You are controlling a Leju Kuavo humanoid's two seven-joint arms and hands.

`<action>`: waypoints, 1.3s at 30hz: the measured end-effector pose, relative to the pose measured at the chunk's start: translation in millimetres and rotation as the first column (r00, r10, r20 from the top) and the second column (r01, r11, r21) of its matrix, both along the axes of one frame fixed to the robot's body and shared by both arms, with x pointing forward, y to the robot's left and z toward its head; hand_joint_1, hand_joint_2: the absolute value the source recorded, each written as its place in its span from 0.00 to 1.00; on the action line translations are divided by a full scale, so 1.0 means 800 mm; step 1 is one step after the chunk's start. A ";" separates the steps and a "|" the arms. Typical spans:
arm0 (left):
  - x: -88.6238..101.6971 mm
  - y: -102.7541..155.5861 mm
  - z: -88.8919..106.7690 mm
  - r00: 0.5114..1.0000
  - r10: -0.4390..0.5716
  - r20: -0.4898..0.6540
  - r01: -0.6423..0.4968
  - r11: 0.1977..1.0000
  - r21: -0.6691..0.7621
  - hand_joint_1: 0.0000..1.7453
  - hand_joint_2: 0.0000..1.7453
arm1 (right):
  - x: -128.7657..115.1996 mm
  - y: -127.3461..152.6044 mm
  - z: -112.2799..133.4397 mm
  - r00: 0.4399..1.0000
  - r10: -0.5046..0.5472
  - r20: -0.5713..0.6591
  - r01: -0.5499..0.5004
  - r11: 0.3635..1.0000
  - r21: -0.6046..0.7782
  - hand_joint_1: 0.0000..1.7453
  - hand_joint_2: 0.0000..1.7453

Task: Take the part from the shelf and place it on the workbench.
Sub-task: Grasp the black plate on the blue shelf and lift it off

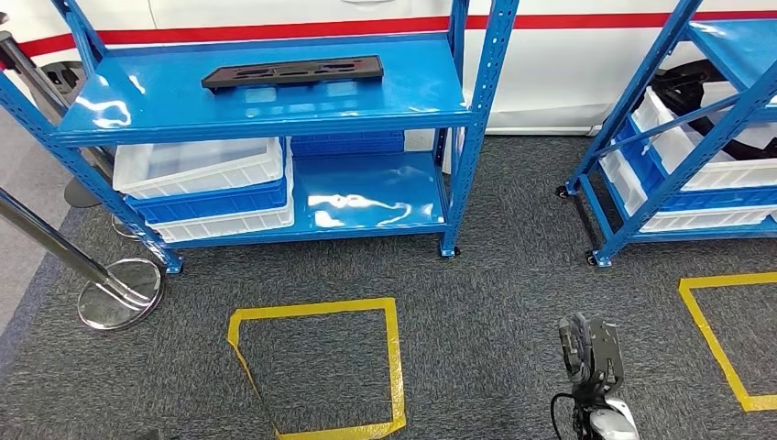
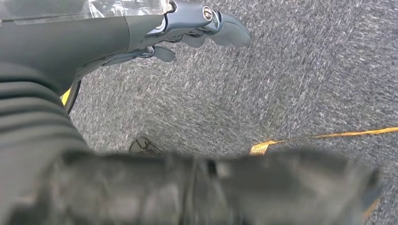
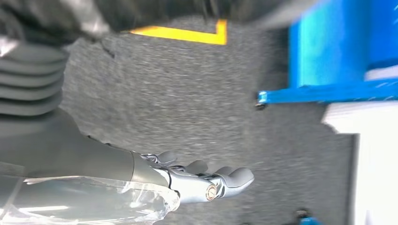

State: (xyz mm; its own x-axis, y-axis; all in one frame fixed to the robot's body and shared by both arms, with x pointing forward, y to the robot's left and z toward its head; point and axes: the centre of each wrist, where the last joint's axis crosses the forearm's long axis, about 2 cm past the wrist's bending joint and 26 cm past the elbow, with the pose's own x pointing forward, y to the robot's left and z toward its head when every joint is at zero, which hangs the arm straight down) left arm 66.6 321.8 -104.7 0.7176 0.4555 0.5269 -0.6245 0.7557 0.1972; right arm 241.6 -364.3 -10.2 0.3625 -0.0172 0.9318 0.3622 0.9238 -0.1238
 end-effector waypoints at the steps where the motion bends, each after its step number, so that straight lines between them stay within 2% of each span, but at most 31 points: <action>1: 0.000 0.001 0.000 1.000 0.004 -0.002 -0.004 1.000 0.003 0.00 0.00 | 0.008 0.000 0.008 1.000 0.015 0.019 -0.015 1.000 -0.013 0.00 0.00; 10: 0.002 0.005 0.000 1.000 0.020 -0.013 -0.019 0.999 0.025 0.00 0.00 | 0.066 0.010 0.069 0.979 0.158 0.133 -0.143 0.983 -0.115 0.00 0.00; 18: 0.003 0.006 0.001 1.000 0.020 -0.011 -0.020 0.999 0.027 0.00 0.00 | 0.073 0.012 0.077 0.973 0.178 0.146 -0.160 0.979 -0.128 0.00 0.00; 22: 0.004 0.007 0.001 1.000 0.021 -0.005 -0.021 0.999 0.032 0.00 0.00 | 0.095 0.023 0.105 0.950 0.256 0.181 -0.223 0.957 -0.184 0.00 0.00; 24: 0.005 0.008 0.001 1.000 0.020 0.004 -0.020 0.999 0.038 0.00 0.00 | 0.122 0.041 0.144 0.906 0.364 0.214 -0.301 0.912 -0.277 0.00 0.00; 27: 0.008 0.010 0.001 0.999 0.018 0.027 -0.019 0.999 0.051 0.00 0.00 | 0.154 0.075 0.207 0.820 0.519 0.241 -0.385 0.812 -0.439 0.00 0.00; 35: 0.011 0.011 0.002 0.998 0.008 0.062 -0.013 0.996 0.089 0.00 0.00 | 0.178 0.126 0.285 0.695 0.684 0.222 -0.420 0.636 -0.647 0.00 0.00; 39: 0.013 0.012 0.002 0.996 -0.007 0.090 -0.004 0.993 0.121 0.00 0.00 | 0.184 0.168 0.331 0.607 0.773 0.184 -0.403 0.499 -0.767 0.00 0.00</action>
State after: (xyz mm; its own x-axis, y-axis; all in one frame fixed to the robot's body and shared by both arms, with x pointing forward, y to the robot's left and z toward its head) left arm 76.9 331.7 -103.0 0.6657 0.3831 0.6403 -0.6424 0.7308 0.2306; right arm 388.6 -229.9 254.2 -0.4113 0.6365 0.6524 -0.0678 0.6924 -0.7183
